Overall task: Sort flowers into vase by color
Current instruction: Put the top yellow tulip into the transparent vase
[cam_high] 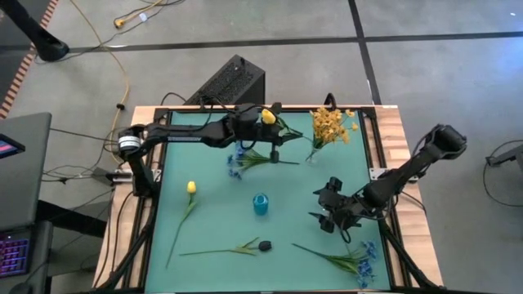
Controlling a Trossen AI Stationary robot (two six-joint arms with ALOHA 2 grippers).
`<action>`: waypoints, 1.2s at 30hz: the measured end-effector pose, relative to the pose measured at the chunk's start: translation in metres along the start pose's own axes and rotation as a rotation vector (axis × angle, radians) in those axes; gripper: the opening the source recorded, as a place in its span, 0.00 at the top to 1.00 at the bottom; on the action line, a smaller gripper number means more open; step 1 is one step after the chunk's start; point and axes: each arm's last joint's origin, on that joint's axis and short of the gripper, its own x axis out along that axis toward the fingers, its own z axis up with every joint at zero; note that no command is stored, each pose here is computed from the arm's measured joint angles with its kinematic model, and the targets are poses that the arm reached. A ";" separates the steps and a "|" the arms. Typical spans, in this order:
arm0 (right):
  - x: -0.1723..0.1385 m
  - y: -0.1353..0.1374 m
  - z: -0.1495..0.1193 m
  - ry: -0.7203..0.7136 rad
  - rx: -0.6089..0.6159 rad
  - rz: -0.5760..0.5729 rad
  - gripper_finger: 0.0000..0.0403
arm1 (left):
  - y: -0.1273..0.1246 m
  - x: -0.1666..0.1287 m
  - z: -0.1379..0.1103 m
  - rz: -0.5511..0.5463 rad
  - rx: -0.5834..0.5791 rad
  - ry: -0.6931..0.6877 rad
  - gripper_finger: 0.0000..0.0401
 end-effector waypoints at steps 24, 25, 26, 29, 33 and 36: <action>0.010 0.000 0.000 0.007 0.008 -0.022 0.05 | 0.004 0.017 -0.027 0.030 -0.019 0.069 1.00; 0.010 0.000 0.000 0.005 0.011 -0.021 0.05 | 0.004 0.017 -0.028 0.031 -0.019 0.074 1.00; 0.010 0.000 0.000 0.005 0.010 -0.022 0.05 | 0.004 0.017 -0.028 0.032 -0.018 0.077 1.00; 0.010 0.000 0.001 0.004 0.012 -0.022 0.05 | 0.004 0.016 -0.028 0.036 -0.026 0.085 1.00; 0.011 -0.001 0.001 0.005 0.013 -0.028 0.05 | 0.006 0.017 -0.023 0.023 -0.038 0.125 1.00; 0.012 -0.002 0.002 0.005 0.016 -0.032 0.05 | 0.007 0.017 -0.021 0.019 -0.039 0.138 1.00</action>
